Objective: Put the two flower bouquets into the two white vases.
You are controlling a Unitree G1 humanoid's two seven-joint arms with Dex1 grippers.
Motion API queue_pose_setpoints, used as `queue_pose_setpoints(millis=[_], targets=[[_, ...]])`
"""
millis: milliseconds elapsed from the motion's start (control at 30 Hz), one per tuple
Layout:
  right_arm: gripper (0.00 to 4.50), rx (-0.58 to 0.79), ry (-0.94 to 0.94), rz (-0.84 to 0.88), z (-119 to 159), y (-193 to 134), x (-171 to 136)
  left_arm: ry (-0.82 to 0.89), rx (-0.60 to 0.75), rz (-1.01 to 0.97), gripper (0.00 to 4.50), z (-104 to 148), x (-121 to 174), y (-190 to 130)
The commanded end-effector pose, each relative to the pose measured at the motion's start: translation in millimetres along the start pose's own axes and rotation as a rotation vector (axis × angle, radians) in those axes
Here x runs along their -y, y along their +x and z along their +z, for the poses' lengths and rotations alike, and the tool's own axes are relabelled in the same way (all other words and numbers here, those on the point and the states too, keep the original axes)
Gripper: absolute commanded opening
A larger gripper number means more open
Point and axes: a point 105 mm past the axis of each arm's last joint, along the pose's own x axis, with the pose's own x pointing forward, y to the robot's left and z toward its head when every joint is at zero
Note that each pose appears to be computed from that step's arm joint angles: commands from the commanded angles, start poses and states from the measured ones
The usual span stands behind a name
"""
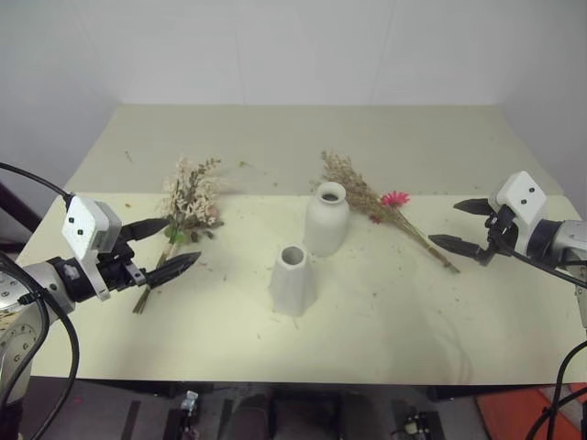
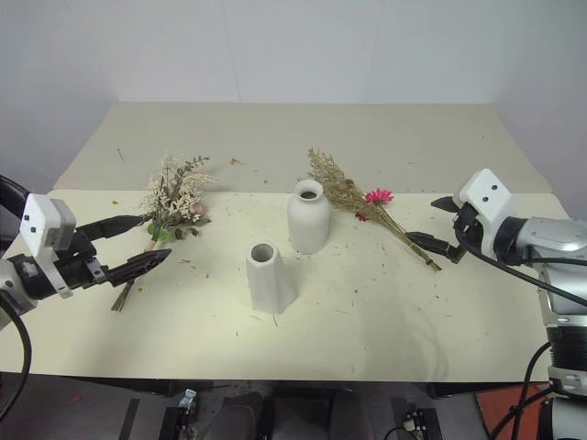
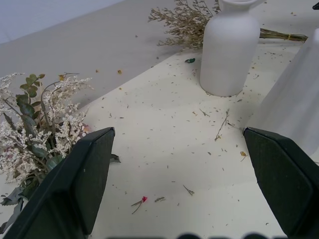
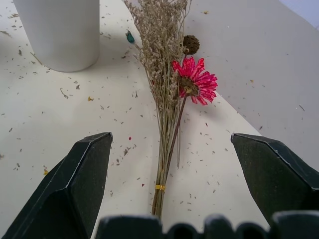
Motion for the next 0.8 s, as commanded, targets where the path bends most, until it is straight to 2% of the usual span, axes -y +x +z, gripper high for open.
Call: queue_pose_setpoints(millis=[33, 367, 600, 800], targets=[[4.5, 0.017, -0.058, -0.018, 13.6, -6.4, 6.9, 0.045, 0.027, -0.005, 4.49, 9.5, -1.1, -0.5], [4.5, -0.005, -0.017, -0.011, 20.0, -1.3, 6.7, 0.087, 0.023, -0.073, 4.49, 14.2, -3.9, 9.8], [4.5, -0.146, 0.025, 0.076, 26.7, 11.3, 4.1, 0.101, 0.014, -0.173, 4.49, 27.0, -4.4, 26.0], [4.5, -0.316, 0.006, 0.1, 13.0, 42.5, 13.3, 0.102, 0.039, -0.257, 4.49, 52.0, -8.0, 43.4]])
